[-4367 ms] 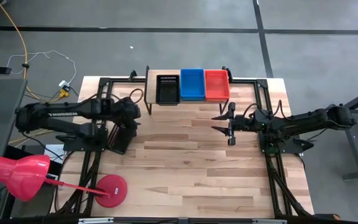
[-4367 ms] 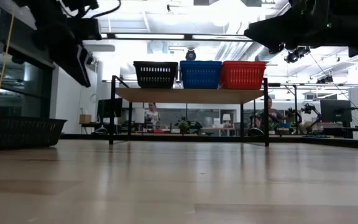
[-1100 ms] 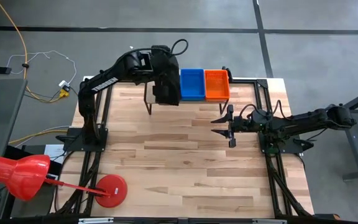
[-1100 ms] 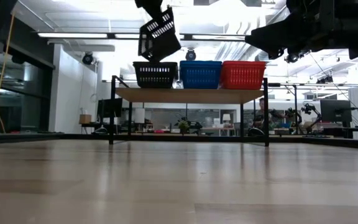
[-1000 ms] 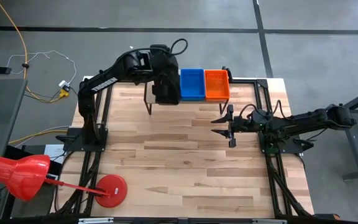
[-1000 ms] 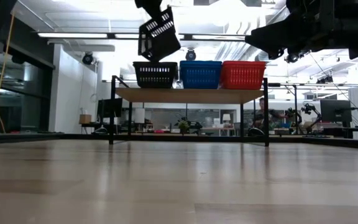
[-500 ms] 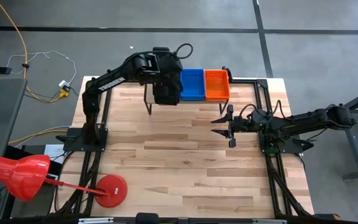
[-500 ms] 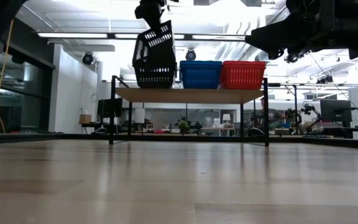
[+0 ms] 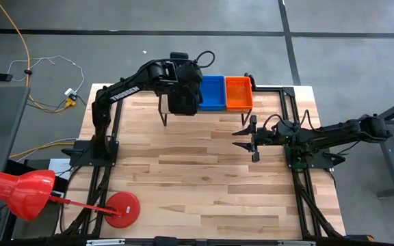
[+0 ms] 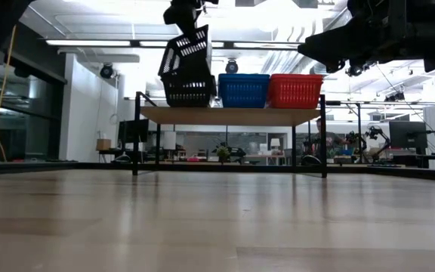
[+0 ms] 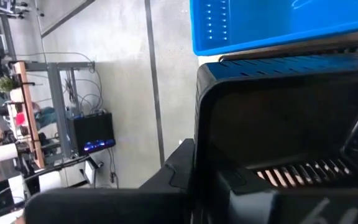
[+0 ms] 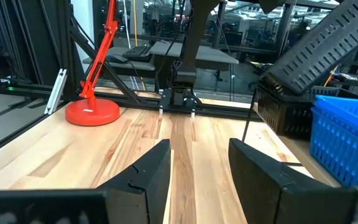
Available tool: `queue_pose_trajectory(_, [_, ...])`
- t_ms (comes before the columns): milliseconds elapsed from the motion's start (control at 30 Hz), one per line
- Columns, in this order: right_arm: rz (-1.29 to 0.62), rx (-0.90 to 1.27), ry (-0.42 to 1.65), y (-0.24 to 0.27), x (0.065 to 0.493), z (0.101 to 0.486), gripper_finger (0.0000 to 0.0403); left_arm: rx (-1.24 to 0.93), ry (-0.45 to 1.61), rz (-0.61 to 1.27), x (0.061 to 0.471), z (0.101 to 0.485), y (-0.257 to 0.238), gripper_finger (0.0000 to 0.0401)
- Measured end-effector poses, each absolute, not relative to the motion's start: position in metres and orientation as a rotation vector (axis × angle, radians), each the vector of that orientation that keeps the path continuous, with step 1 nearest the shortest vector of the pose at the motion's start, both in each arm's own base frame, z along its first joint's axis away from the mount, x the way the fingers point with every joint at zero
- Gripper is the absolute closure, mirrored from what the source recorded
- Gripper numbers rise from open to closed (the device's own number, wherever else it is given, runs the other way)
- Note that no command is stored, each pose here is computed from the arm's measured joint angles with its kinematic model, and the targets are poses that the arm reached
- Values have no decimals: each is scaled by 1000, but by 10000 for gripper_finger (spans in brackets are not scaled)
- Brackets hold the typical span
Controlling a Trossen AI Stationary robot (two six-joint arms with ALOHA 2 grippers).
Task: Stack baskets on shelf by color
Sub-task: Stack the black basket on the other black baskets on the shelf, then return to Home Position
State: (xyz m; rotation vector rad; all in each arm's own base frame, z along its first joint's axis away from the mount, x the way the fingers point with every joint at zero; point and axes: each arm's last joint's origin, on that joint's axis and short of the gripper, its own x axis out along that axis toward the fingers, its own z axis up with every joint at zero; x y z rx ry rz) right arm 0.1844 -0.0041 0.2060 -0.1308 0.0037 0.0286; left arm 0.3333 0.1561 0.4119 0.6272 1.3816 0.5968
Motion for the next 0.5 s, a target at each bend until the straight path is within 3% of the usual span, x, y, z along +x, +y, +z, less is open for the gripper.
queue_pose_trajectory(500, [28,-131,4,-4,184,206,252,625,1322,594,339,414,154,301])
